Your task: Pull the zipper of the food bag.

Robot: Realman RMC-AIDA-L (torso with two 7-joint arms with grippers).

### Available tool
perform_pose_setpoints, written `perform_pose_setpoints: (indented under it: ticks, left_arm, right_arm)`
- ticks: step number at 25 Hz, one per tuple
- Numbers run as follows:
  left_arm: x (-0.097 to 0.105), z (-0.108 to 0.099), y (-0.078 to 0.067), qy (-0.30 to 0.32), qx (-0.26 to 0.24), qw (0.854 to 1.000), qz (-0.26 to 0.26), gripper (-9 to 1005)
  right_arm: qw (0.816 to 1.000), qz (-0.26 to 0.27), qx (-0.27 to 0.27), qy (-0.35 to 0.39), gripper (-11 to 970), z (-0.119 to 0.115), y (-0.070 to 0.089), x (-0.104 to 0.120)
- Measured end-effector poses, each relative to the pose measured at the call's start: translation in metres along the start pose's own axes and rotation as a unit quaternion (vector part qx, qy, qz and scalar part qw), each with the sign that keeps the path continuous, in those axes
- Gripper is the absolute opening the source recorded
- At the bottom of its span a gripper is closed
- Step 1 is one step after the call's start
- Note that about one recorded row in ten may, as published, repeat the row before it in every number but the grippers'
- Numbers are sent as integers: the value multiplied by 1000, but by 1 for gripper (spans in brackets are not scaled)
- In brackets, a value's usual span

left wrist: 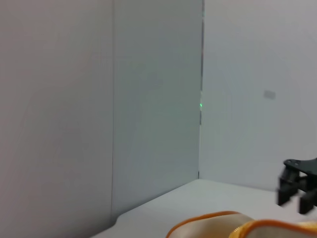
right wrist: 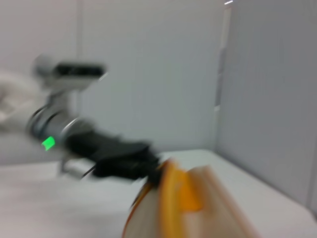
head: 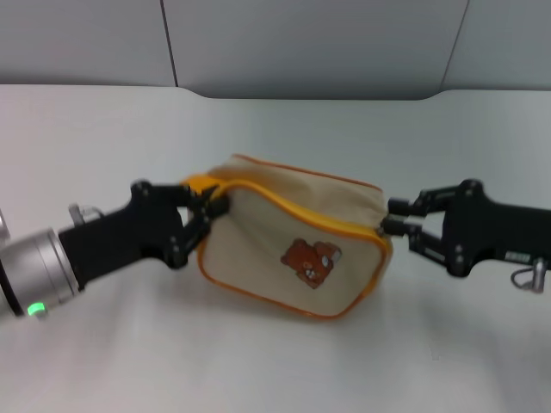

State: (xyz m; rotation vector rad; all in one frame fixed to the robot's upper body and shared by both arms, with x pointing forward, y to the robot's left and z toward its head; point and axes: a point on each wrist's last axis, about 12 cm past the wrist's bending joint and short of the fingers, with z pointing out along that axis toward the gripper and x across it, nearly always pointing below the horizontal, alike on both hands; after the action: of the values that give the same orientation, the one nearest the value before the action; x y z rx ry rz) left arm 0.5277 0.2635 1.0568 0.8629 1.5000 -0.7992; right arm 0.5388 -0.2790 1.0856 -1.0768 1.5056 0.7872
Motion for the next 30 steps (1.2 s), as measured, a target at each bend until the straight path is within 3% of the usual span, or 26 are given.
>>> perform_pose_setpoints:
  ticks: [1, 2, 3, 4, 9, 16, 21, 23, 24, 26, 28, 29, 30]
  left_arm:
    - [0, 0, 0, 0, 0, 1000, 0, 84]
    - [12, 0, -13, -10, -8, 1000, -24, 84]
    - [12, 0, -13, -10, -8, 1000, -24, 84]
    - [23, -1, -25, -17, -20, 999, -41, 84]
    - [37, -5, -35, -2, -41, 997, -65, 83]
    - [46, -11, -38, 15, -58, 995, -82, 82]
    - [37, -22, -42, -26, -47, 996, -76, 239]
    - [29, -29, -42, -56, -35, 995, -68, 480]
    - [29, -29, -42, -56, -35, 995, -68, 480]
    - [15, -36, -40, -76, 14, 995, -66, 480]
    - [8, -36, -37, -56, 59, 994, -75, 480]
    - [3, -32, -34, -25, 102, 991, -85, 480]
    - [3, -32, -34, -25, 102, 991, -85, 480]
  right_arm:
    - [1000, 10, 10, -7, 67, -1, -1, 0]
    - [1000, 18, 19, -14, 99, -3, -1, 0]
    - [1000, 18, 19, -14, 131, -3, -1, 0]
    - [998, 34, 30, -35, 163, -6, -1, 0]
    - [996, 59, 22, -69, 406, -17, 2, -2]
    - [995, 69, 18, -77, 537, -24, 6, 0]
    - [995, 69, 19, -76, 631, -24, 6, 1]
    - [994, 70, 13, -80, 677, -25, 9, 0]
    - [994, 71, 0, -87, 699, -26, 12, -1]
    - [993, 72, -13, -92, 745, -28, 14, -3]
    - [992, 70, -39, -98, 745, -31, 19, -5]
    - [990, 72, -77, -96, 745, -33, 28, -6]
    - [990, 72, -77, -96, 745, -33, 28, -6]
